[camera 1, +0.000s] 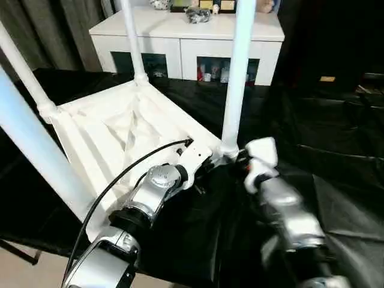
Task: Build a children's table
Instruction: Rotate leg to tighten, then rotate table base
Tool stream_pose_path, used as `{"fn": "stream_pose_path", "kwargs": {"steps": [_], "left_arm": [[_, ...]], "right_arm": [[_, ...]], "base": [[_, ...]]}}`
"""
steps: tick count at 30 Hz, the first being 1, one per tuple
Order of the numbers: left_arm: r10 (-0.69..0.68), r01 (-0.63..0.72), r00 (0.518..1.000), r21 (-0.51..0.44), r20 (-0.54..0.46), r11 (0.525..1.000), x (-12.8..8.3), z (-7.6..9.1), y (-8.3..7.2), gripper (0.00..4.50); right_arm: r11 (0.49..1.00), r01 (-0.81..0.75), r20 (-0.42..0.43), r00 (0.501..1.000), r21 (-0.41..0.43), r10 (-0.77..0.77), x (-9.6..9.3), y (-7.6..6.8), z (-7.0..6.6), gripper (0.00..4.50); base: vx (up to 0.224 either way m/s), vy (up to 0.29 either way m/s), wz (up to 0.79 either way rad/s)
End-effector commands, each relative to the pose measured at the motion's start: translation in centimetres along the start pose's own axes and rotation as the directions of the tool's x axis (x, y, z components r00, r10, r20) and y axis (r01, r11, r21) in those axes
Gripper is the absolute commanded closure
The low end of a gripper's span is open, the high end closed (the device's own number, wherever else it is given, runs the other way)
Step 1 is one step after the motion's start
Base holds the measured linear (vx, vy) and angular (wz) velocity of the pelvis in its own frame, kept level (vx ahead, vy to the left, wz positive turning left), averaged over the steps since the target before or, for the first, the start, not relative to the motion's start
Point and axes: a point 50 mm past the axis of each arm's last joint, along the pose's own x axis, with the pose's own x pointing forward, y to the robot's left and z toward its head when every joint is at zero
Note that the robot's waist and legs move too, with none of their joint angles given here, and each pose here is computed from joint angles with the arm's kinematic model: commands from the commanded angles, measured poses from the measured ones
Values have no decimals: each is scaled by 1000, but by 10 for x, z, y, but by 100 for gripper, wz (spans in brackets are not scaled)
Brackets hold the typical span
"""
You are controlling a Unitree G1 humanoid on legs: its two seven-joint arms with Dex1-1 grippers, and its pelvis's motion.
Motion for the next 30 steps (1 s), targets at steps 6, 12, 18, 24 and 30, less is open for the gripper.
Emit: {"fn": "stream_pose_path", "kwargs": {"steps": [6, 12, 18, 24, 30], "left_arm": [[196, -199, 980, 162, 31, 967, -7, 3, 30, 450], [216, -224, 973, 133, 77, 965, -8, 7, 35, 393], [255, -282, 952, 157, 172, 946, -9, 20, 38, 350], [116, -136, 947, 48, 298, 990, -19, 30, 21, 312], [-159, 183, 937, -49, 310, 982, -64, 25, -14, 312]], "right_arm": [[1000, -5, 26, 1000, -11, 5, -9, -7, 0, 66], [1000, -6, 35, 999, -6, 6, -8, -4, 1, 64], [1000, -14, 36, 999, -11, 15, -9, -1, 0, 64], [999, -22, 49, 999, -29, 24, -10, -1, 3, 64], [985, -169, 72, 983, -28, 171, -11, 9, 9, 64]], "base": [[0, 0, 0], [0, 0, 0], [0, 0, 0], [0, 0, 0], [0, 0, 0]]}}
